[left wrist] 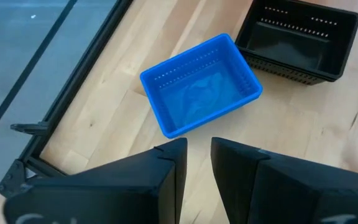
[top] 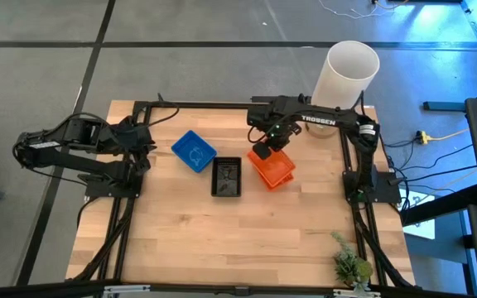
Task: Stack baskets by color
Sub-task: Stack the bottom orange bin on the top orange bin
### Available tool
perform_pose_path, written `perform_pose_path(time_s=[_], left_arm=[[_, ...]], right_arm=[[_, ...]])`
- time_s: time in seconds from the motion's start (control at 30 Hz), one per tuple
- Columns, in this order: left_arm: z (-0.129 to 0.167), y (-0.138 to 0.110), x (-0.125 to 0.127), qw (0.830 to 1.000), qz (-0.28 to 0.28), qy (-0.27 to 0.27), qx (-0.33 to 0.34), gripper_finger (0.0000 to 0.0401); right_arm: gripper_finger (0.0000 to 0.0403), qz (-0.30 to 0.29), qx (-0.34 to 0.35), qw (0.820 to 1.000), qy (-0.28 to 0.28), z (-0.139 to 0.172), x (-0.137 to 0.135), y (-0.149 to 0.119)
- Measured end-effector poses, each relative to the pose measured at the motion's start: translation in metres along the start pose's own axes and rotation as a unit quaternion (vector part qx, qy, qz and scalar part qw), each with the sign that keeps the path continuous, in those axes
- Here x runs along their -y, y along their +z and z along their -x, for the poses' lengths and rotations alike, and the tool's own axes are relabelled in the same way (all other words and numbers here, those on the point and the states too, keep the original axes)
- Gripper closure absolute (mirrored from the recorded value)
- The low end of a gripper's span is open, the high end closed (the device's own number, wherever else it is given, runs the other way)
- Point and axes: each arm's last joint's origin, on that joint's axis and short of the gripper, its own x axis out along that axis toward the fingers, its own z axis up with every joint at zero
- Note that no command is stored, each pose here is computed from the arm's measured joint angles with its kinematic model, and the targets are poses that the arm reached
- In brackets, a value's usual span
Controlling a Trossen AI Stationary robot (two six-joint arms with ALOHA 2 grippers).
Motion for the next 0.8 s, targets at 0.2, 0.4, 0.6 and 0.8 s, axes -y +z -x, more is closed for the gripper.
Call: perform_pose_path(time_s=[0.2,0.4,0.6,0.8], left_arm=[[0.0,0.0,0.0,1.0,0.01,0.0,0.0,0.0336],[0.0,0.0,0.0,1.0,0.011,0.0,0.0,0.0336],[0.0,0.0,0.0,1.0,0.011,0.0,0.0,0.0336],[0.0,0.0,0.0,1.0,0.011,0.0,0.0,0.0336]], right_arm=[[0.0403,-0.018,-0.015,1.0,-0.009,-0.019,0.007,0.001],[0.0403,-0.017,0.002,1.0,0.003,-0.022,0.005,0.005],[0.0403,-0.019,0.001,1.0,0.001,-0.022,0.005,0.005],[0.0403,-0.021,0.0,1.0,0.001,-0.022,0.005,0.005]])
